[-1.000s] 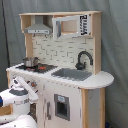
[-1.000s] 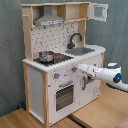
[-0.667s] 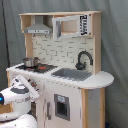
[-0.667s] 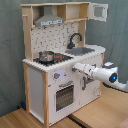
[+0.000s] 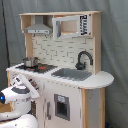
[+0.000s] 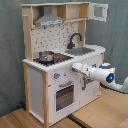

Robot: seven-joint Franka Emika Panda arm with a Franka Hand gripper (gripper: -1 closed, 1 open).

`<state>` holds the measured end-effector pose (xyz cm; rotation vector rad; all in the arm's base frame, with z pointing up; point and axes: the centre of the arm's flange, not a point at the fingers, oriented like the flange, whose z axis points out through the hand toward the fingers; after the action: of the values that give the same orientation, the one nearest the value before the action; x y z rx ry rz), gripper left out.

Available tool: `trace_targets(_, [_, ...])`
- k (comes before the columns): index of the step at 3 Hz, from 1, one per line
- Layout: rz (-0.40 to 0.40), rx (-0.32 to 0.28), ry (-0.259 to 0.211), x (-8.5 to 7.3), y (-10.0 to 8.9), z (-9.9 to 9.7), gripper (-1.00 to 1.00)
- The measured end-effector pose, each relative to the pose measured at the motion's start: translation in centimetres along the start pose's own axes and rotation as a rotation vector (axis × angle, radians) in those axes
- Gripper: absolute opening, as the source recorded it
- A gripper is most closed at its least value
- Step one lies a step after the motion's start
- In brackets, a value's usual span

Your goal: Play with the kitchen

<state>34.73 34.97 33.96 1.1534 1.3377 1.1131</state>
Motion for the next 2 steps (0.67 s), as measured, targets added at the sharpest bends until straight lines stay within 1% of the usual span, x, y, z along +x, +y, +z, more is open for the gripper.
trace_targets(1, [0.0, 0.0, 0.0, 0.0, 0.0, 0.0, -1.0])
trace_targets(2, [-0.118, -0.004, 0.0, 0.21, 0.13, -0.02, -1.0])
